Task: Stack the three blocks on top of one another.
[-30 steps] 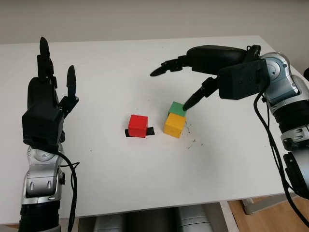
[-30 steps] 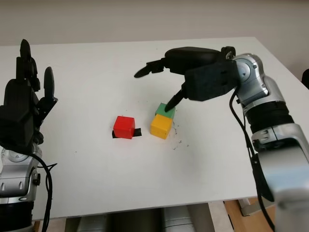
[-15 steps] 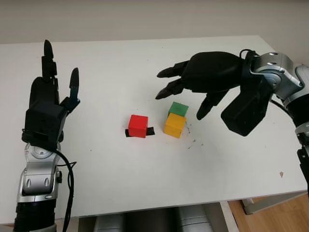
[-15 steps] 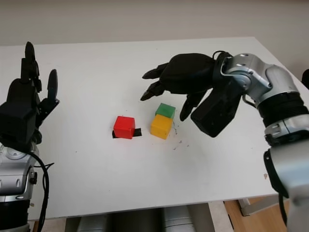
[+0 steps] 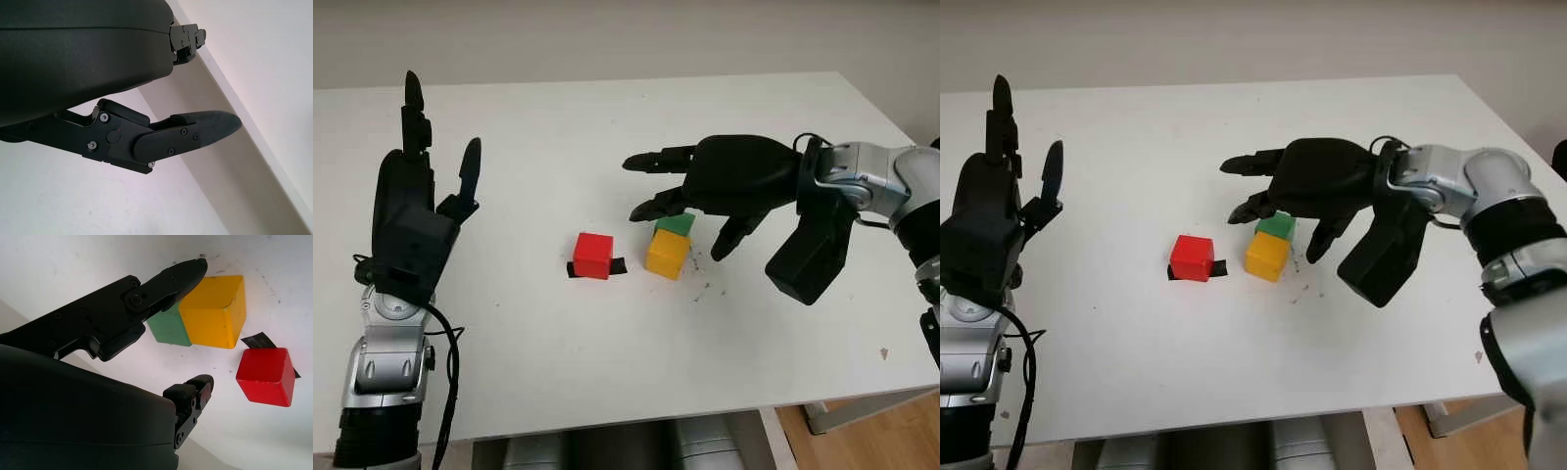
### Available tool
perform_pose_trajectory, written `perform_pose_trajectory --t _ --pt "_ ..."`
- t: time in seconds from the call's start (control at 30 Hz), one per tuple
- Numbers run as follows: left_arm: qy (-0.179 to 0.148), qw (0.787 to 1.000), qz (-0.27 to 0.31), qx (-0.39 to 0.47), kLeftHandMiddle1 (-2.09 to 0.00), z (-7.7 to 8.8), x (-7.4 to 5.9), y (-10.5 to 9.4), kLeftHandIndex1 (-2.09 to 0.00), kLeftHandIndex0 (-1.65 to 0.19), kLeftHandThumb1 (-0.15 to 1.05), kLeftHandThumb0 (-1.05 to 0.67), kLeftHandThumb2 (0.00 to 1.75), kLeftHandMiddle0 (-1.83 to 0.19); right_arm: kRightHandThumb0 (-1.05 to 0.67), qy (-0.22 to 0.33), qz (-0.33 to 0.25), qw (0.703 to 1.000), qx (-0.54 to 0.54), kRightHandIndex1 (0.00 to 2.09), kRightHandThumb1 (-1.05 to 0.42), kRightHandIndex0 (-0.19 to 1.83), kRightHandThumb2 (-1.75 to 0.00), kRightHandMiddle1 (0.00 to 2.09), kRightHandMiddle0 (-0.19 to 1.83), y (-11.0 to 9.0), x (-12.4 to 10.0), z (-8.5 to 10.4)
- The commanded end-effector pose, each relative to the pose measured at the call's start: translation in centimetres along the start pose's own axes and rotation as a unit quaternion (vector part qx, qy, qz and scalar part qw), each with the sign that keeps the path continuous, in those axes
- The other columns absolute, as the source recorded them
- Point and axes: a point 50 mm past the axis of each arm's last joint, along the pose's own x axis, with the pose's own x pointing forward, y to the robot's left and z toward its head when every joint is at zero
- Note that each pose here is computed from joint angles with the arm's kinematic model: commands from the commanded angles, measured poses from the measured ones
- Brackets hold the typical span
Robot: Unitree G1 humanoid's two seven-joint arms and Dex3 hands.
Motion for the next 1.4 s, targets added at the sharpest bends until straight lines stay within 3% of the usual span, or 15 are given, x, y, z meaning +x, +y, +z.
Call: perform_pose_trajectory --t 0.0,0.43,1.37 --pt "-0.011 1.0 0.002 0.011 -0.05 0.5 -0.1 0.1 -0.04 0.16 1.05 -0.69 0.61 0.16 -0.72 0.001 -0.007 1.0 0.015 0.03 -0.82 0.01 -0.06 0.09 0.43 0.8 0.3 0.2" --pt "-0.012 0.999 -0.004 0.036 -0.06 0.5 -0.4 -0.1 -0.05 0.16 1.05 -0.66 0.59 0.14 -0.73 0.005 -0.01 0.999 0.048 0.05 -0.86 0.01 -0.06 0.08 0.43 2.3 0.8 0.5" --pt "-0.003 0.999 -0.008 0.037 -0.05 0.6 -0.7 0.0 -0.05 0.16 1.05 -0.67 0.58 0.14 -0.63 0.001 -0.024 1.0 0.008 0.07 -0.87 0.1 -0.05 0.17 0.59 3.6 1.5 0.9"
